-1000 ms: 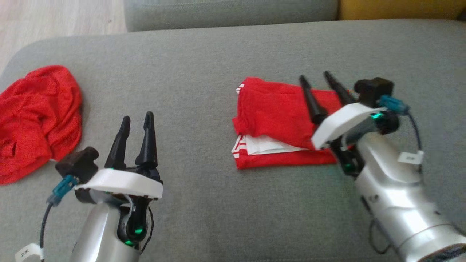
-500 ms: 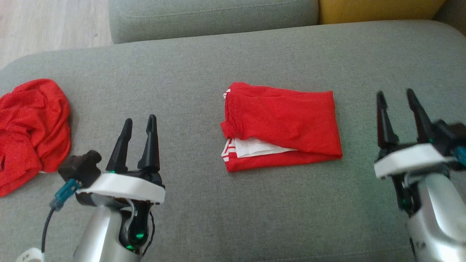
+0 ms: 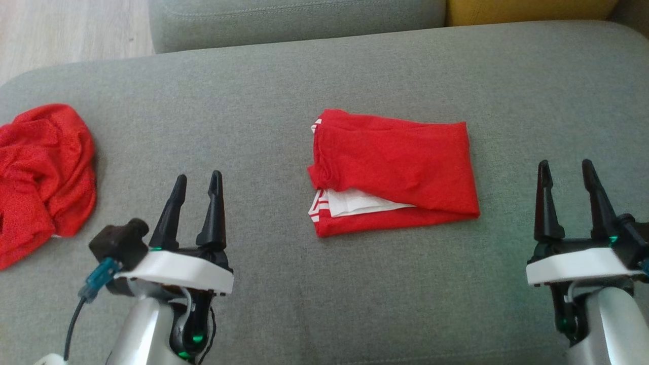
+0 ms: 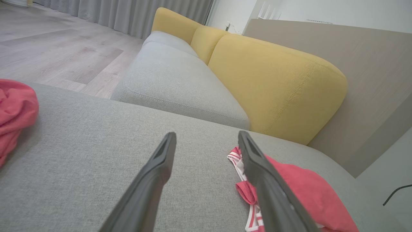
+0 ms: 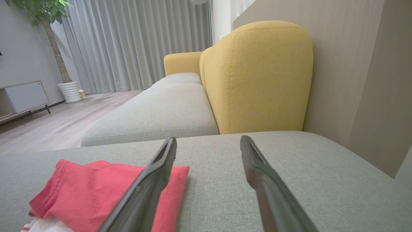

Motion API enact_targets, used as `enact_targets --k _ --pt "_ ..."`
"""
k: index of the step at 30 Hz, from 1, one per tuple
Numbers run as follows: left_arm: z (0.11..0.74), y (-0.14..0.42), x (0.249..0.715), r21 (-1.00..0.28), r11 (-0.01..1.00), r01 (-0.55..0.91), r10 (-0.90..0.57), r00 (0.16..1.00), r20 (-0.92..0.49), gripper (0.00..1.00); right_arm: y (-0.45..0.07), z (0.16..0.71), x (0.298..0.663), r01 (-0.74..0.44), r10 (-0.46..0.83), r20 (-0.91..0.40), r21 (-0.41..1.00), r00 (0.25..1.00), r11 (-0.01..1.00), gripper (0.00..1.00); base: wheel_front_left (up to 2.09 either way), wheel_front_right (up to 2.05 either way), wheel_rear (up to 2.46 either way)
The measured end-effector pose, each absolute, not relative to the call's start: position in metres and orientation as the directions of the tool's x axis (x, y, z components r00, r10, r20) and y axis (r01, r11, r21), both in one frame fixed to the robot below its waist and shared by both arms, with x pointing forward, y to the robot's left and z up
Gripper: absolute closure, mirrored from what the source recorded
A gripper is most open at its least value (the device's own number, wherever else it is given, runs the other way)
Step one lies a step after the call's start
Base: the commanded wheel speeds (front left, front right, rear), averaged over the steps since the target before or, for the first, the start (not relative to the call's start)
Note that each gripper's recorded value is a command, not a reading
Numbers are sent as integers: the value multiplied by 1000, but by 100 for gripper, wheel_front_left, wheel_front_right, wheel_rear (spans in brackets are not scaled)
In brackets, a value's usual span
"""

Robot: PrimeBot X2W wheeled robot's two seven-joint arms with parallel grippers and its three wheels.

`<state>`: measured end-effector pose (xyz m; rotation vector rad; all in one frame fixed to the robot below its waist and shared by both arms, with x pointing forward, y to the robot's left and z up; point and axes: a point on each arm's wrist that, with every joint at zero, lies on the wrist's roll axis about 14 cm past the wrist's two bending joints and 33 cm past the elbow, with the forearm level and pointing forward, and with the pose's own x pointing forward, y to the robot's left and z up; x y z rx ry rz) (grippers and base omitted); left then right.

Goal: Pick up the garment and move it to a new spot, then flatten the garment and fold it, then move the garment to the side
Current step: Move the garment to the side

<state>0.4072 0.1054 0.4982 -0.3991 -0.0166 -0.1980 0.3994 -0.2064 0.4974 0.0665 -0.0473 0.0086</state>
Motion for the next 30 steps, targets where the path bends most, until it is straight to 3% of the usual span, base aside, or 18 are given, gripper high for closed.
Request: enact_targets --k 10,22,30 --pt "489 104 406 -387 902 191 -194 980 30 0 -198 487 406 -34 33 12 53 999 998 0 0 0 0" --pt "473 104 422 -391 903 179 -199 980 -9 0 -159 429 433 -101 133 -228 148 965 984 0 0 0 0" --pt "459 112 431 -395 907 146 -177 983 -44 0 -157 391 453 -46 128 -372 222 919 974 0 0 0 0"
